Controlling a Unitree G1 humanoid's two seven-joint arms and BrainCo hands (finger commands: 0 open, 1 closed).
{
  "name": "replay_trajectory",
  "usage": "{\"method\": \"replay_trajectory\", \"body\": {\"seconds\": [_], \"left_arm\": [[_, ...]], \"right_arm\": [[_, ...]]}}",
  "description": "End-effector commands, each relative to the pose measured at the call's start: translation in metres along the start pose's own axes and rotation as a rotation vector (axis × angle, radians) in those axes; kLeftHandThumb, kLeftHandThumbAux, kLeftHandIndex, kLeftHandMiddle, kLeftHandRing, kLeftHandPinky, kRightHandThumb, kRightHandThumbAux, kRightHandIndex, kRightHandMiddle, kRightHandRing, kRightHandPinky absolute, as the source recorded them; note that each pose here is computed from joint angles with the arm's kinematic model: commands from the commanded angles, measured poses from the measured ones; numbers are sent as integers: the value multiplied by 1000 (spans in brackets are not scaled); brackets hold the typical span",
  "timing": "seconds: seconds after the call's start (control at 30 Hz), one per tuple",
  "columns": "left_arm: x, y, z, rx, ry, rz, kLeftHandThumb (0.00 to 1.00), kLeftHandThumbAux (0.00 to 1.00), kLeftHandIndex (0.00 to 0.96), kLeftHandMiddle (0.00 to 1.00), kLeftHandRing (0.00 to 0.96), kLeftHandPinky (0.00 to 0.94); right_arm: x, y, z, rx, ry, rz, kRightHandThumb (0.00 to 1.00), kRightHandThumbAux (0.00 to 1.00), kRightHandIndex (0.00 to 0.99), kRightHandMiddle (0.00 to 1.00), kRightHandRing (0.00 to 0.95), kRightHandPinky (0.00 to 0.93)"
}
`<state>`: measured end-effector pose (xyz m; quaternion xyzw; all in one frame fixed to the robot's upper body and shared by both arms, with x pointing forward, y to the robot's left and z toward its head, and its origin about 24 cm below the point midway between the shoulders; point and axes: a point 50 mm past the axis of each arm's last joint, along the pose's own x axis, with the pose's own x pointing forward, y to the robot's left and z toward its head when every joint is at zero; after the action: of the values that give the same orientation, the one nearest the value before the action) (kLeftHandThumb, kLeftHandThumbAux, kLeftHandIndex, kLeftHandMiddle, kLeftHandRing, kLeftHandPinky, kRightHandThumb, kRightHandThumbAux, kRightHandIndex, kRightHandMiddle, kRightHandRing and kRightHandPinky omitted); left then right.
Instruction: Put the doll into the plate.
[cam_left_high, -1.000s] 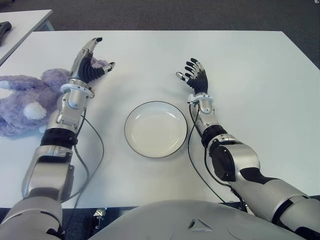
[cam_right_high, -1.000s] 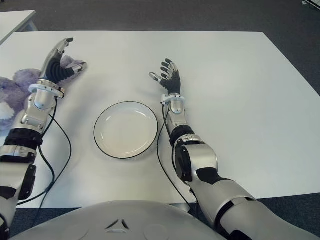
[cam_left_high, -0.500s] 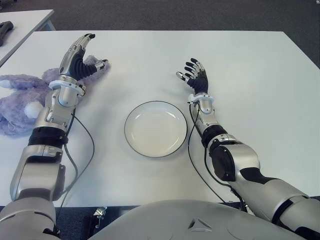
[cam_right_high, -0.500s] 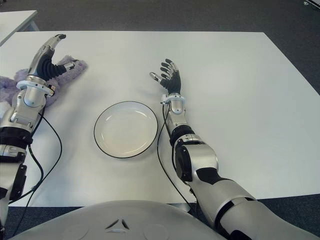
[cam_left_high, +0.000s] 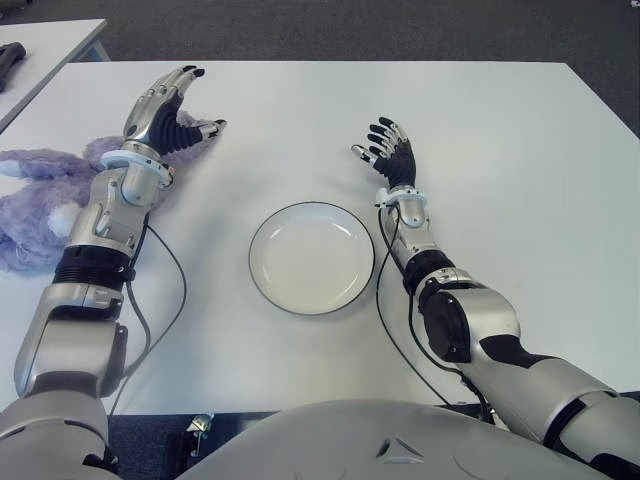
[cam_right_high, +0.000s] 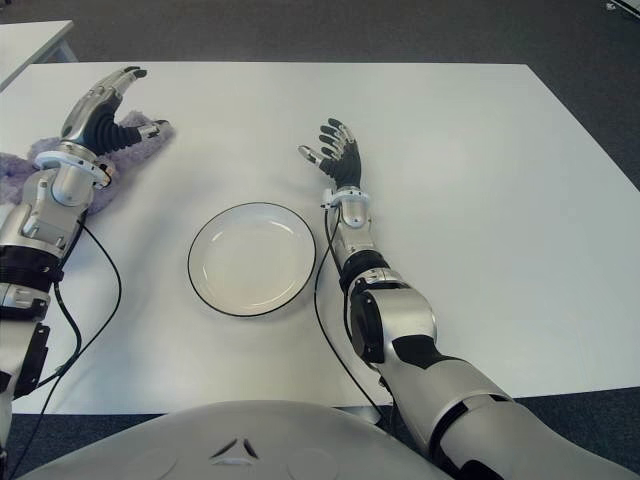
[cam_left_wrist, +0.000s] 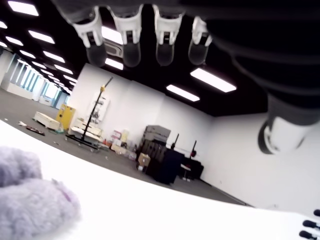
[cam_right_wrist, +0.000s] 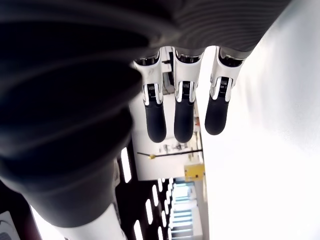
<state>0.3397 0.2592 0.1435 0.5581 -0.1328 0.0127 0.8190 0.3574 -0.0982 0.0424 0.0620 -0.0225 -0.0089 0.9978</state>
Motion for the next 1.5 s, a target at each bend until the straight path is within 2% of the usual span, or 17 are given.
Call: {"method": "replay_trajectory", "body": {"seconds": [0.03,0.27,0.67,1.03,1.23,1.5], "left_arm": [[4,-8,10,107,-34,-127,231,467,0,30,35,77],[8,-8,20,223,-80,-202,199,440,0,34,57,118],[16,1,31,392,-118,-320,154,407,0,23,51,98],[19,10,35,478,-130,-379,141,390,0,20,49,99],[16,26,33,508,-116,-396,137,370,0,15,42,86],[10,63,25,507,-72,-361,131,350,0,0,26,74]], "right_arm": [[-80,14,-101,85,467,-19,130,929,156,229,216,226],[-79,12,-101,90,468,-17,172,936,170,236,222,237],[-78,11,-101,96,477,-19,259,933,199,255,235,238],[-78,11,-101,104,483,-29,275,943,182,250,226,227],[-78,10,-101,110,481,-30,302,947,195,257,233,226],[-78,9,-101,109,478,-30,303,941,195,258,232,225]]}}
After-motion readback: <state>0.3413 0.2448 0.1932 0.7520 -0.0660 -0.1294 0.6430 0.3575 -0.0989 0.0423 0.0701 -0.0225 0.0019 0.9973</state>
